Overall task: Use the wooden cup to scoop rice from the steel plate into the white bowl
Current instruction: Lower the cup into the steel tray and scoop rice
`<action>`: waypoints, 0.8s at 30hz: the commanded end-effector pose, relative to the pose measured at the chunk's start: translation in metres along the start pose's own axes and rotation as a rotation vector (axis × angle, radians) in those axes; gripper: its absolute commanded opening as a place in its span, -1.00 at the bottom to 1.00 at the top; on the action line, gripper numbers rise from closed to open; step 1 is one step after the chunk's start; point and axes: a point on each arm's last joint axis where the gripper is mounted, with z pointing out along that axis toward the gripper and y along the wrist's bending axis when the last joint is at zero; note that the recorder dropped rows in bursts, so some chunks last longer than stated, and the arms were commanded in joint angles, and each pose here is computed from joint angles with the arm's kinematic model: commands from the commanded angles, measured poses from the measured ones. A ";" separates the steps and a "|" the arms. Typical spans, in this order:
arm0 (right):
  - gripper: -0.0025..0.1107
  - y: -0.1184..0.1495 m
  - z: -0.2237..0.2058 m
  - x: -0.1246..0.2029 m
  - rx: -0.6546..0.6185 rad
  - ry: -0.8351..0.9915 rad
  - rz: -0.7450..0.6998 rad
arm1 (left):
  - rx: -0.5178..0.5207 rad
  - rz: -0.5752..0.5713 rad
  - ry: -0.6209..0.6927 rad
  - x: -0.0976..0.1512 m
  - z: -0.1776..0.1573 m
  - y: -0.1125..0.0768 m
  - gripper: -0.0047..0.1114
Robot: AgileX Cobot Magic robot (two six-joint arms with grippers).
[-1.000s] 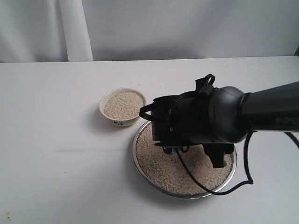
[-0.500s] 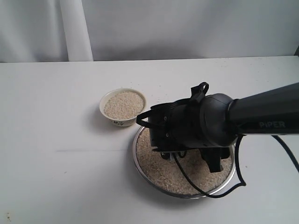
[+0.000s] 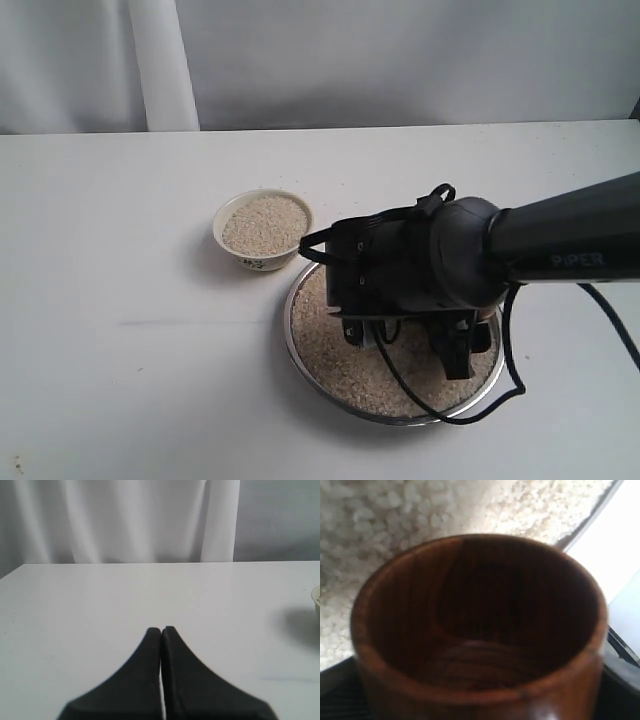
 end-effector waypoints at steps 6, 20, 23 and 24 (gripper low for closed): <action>-0.96 0.010 0.015 -0.016 -0.050 -0.030 -0.018 | 0.002 -0.003 -0.007 0.000 0.000 0.000 -0.92; -0.96 0.014 0.013 -0.038 -0.094 -0.259 0.058 | 0.002 -0.003 -0.007 0.000 0.000 0.000 -0.92; -0.96 0.014 0.013 -0.040 -0.092 -0.282 0.064 | 0.002 -0.003 -0.007 0.000 0.000 0.000 -0.92; -0.96 0.014 0.013 -0.040 -0.093 -0.289 0.073 | 0.002 -0.003 -0.007 0.000 0.000 0.000 -0.92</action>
